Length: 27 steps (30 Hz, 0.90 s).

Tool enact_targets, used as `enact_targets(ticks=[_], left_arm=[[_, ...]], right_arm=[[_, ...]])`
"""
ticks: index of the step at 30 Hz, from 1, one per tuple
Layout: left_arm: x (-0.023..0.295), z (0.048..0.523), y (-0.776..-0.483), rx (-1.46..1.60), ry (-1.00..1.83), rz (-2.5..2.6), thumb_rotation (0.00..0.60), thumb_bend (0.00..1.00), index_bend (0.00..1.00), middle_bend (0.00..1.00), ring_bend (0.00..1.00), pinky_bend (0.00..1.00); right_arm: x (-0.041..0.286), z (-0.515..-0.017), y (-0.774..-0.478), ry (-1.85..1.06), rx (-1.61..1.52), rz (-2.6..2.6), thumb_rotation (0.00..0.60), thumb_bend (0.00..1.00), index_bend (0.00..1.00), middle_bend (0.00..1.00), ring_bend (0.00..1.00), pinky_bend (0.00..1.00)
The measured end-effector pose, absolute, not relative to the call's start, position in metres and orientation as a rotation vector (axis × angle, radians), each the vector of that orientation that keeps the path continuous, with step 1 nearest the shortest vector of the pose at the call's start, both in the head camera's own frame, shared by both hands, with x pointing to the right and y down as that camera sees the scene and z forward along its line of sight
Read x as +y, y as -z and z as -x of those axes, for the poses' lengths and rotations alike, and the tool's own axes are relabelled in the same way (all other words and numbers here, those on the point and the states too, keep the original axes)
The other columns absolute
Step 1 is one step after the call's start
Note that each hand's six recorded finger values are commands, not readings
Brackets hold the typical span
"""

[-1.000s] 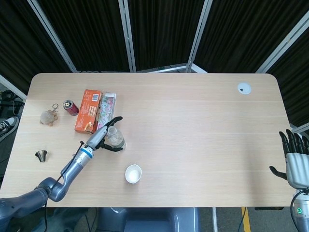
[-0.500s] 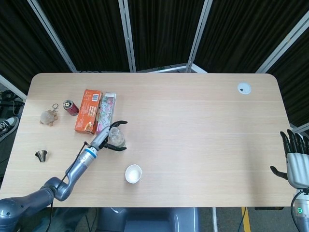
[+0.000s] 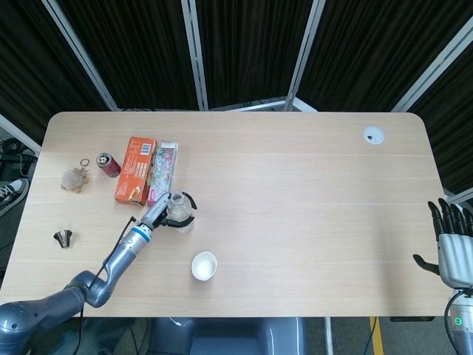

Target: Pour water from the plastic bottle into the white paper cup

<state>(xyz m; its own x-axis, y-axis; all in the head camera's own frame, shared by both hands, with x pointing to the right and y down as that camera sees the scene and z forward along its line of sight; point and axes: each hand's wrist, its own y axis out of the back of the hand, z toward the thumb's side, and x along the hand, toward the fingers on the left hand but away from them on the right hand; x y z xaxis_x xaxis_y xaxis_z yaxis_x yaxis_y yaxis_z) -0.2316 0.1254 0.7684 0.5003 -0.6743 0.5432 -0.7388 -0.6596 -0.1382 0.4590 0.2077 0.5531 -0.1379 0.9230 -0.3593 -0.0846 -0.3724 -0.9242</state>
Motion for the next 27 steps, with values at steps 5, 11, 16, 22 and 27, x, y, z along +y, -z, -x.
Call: enact_targets(ticks=[5,11,16,22,27], left_arm=[[0.121,0.236,-0.758,-1.226,-0.863,-2.648,0.600,0.47,0.51,0.45,0.37,0.40],[0.112,0.251,-0.737,-1.151,-0.964,-2.792,0.600,0.47,0.51,0.45,0.37,0.40],[0.110,0.270,-0.724,-1.021,-1.146,-2.914,0.600,0.48,0.50,0.45,0.37,0.40],[0.115,0.282,-0.720,-0.838,-1.378,-3.033,0.600,0.48,0.50,0.45,0.37,0.40],[0.119,0.285,-0.720,-0.735,-1.514,-3.104,0.600,0.49,0.49,0.45,0.37,0.40]], right_arm=[[0.208,-0.459,-0.553,-1.623,-1.014,1.336,0.600,0.00,0.00,0.00,0.00,0.00],[0.208,-0.458,-0.550,-1.612,-1.020,1.339,0.600,0.00,0.00,0.00,0.00,0.00],[0.210,-0.456,-0.547,-1.603,-1.020,1.334,0.600,0.00,0.00,0.00,0.00,0.00],[0.211,-0.454,-0.544,-1.595,-1.024,1.329,0.600,0.00,0.00,0.00,0.00,0.00],[0.212,-0.454,-0.544,-1.597,-1.025,1.327,0.600,0.00,0.00,0.00,0.00,0.00]])
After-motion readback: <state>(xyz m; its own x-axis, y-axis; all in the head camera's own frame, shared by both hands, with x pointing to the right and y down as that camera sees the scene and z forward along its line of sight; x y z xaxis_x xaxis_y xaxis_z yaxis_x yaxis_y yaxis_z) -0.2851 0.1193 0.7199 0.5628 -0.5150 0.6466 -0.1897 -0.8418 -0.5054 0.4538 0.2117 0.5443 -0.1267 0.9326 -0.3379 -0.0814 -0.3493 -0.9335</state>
